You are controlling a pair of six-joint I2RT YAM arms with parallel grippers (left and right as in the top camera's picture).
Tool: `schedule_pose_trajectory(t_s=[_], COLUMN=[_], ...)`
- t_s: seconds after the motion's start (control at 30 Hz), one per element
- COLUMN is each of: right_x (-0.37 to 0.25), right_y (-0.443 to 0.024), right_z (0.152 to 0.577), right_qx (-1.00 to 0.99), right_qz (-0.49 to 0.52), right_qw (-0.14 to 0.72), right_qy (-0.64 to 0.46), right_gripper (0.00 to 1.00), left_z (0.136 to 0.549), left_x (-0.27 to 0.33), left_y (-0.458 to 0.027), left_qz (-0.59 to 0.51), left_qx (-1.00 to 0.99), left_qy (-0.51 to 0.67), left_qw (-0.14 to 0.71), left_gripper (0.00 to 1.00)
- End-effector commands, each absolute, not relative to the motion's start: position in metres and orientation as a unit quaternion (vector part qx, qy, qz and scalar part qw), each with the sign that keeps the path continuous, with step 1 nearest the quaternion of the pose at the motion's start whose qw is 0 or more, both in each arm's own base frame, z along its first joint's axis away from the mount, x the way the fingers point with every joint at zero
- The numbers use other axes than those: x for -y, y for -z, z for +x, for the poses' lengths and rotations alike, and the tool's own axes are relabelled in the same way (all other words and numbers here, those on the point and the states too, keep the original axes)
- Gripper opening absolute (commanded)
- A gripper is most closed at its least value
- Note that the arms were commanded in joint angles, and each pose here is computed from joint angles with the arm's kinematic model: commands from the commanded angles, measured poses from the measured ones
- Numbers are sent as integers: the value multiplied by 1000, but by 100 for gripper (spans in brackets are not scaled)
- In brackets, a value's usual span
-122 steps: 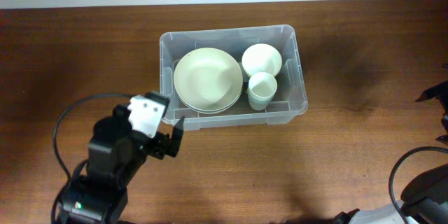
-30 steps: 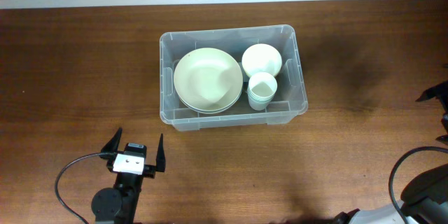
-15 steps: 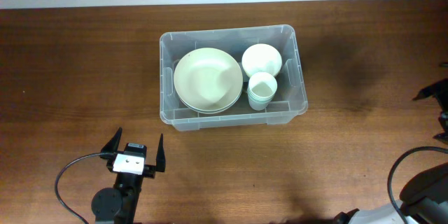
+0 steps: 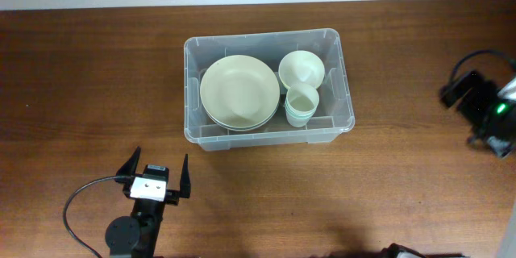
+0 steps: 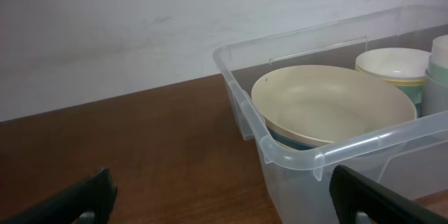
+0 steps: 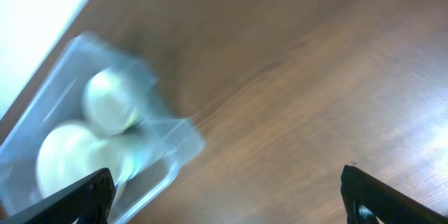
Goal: Pack container
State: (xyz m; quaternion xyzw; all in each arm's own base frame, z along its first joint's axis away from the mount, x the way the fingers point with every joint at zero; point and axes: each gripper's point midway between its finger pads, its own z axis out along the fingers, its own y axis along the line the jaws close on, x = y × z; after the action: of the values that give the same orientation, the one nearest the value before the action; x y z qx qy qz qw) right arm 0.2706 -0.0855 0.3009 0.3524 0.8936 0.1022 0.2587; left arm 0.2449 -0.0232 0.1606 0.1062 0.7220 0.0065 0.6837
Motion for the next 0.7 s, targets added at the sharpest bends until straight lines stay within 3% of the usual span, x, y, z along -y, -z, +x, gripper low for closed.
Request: schedule_pose_trajectory(t_s=[0.0,0.37,0.67], right_x=[44,3,-24], right_y=[-308,-304,-282], right_z=[245,223,200], right_qx=[-902,-821,-779], right_qz=[297,175,102], right_qw=[292,522,595], right_qy=[-112,-150,-173], right_gripper=[99,99,99], left_z=[245,245,245], left_x=[21,21,21], left_y=[-160,-160,-160], left_qz=[106,106,106], left_qx=[-722,-722,-722], left_qy=[-14,-14,-14], left_qw=[684,684,684], left_gripper=[99,100,99])
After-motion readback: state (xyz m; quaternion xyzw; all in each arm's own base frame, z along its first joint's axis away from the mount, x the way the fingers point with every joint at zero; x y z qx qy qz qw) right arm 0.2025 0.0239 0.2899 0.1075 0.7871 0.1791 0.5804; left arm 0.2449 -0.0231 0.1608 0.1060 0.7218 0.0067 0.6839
